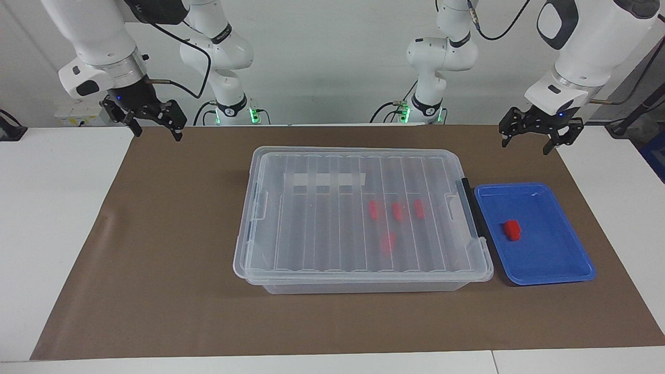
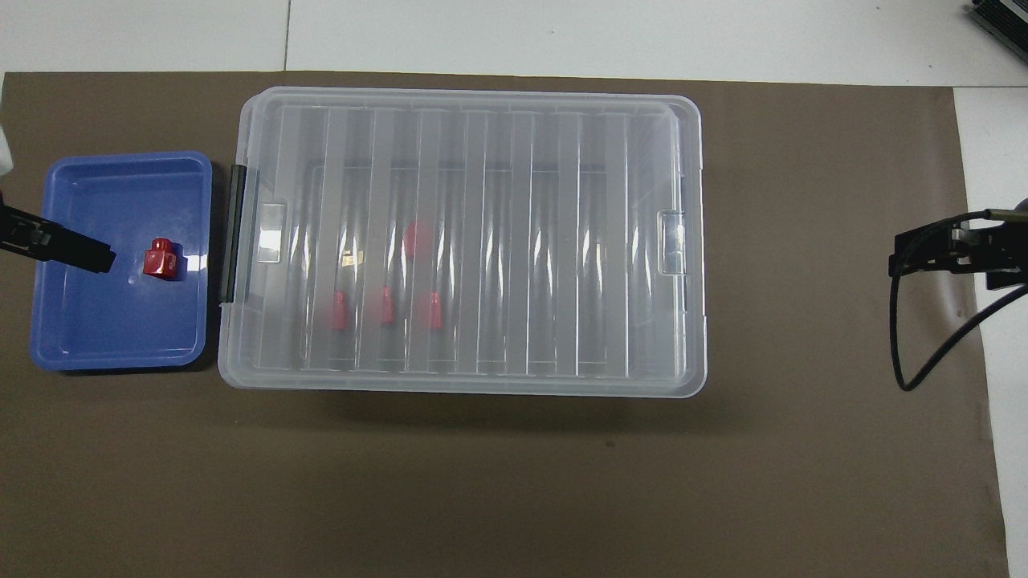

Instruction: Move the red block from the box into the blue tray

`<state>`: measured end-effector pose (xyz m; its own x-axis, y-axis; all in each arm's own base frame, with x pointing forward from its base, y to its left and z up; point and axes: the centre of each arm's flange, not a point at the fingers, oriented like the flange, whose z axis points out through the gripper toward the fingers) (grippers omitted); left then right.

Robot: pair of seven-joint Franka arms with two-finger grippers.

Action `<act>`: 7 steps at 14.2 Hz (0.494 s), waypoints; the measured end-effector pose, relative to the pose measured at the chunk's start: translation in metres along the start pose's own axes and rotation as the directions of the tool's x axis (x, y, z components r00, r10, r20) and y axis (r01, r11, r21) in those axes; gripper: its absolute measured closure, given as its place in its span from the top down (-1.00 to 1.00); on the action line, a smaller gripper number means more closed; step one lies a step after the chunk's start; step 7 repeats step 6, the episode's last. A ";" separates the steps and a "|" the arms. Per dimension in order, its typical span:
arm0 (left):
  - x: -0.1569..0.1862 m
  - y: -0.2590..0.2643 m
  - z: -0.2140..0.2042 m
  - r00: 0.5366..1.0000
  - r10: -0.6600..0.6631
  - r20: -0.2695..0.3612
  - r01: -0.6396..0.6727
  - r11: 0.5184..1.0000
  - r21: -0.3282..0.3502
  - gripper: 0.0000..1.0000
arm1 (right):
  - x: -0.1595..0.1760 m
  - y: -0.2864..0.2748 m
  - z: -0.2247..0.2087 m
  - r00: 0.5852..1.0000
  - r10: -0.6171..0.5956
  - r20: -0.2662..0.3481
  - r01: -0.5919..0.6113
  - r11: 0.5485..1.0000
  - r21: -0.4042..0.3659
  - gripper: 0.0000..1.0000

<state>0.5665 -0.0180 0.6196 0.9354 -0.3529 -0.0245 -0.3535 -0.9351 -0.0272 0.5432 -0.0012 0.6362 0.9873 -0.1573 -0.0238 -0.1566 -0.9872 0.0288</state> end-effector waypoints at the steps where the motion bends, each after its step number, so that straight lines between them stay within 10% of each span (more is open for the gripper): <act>1: -0.001 -0.001 -0.001 1.000 -0.002 -0.001 0.002 1.000 0.000 1.00 | 0.000 0.000 0.000 1.000 0.000 0.000 0.000 1.000 0.000 1.00; 7: -0.001 0.001 -0.001 1.000 0.001 -0.003 -0.001 1.000 0.000 1.00 | 0.000 0.000 0.000 1.000 -0.005 0.000 0.005 1.000 0.000 1.00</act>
